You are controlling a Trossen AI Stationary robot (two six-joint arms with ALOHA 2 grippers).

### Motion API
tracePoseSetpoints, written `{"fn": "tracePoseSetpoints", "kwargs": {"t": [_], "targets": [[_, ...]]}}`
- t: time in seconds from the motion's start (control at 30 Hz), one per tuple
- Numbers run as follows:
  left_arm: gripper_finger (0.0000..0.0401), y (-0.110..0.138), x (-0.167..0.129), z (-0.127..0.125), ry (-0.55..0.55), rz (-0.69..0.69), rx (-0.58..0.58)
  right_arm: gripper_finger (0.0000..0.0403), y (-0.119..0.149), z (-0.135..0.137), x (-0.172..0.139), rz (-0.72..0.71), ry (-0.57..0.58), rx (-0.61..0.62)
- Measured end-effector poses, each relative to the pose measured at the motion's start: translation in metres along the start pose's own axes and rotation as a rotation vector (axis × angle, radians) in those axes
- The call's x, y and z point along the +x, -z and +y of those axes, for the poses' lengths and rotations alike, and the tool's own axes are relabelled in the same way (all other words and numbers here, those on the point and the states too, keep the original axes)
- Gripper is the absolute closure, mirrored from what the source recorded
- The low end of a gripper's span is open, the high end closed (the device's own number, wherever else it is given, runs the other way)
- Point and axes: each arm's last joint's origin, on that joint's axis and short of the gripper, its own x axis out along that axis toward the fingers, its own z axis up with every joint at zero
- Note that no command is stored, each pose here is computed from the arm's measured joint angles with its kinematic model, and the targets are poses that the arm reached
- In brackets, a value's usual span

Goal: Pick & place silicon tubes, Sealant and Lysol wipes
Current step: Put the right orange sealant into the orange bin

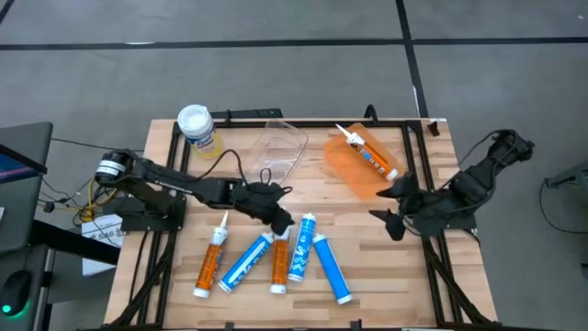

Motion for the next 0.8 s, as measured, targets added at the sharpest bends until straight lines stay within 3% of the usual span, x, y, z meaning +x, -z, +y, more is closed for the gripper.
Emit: {"fn": "tracePoseSetpoints", "kwargs": {"t": [0.1,0.27,0.33,0.5,0.8], "targets": [[0.0401,0.009,-0.002,-0.005,-0.092,-0.002,-0.077,0.0112,0.004,-0.002,0.0,-0.021,-0.036,-0.02],[0.0401,0.026,-0.017,-0.006,-0.433,-0.023,-0.173,0.0112,0.004,-0.002,-0.001,-0.025,-0.039,-0.046],[0.0401,0.026,-0.023,-0.009,-0.493,-0.056,-0.223,0.0112,0.004,-0.002,-0.001,-0.031,-0.035,-0.065],[0.0401,0.021,-0.019,-0.018,-0.392,-0.097,-0.272,0.0112,0.003,-0.003,-0.001,-0.064,-0.008,-0.071],[0.0401,0.018,-0.017,-0.024,-0.332,-0.108,-0.146,0.0112,0.003,-0.003,0.0,-0.064,-0.007,-0.077]]}}
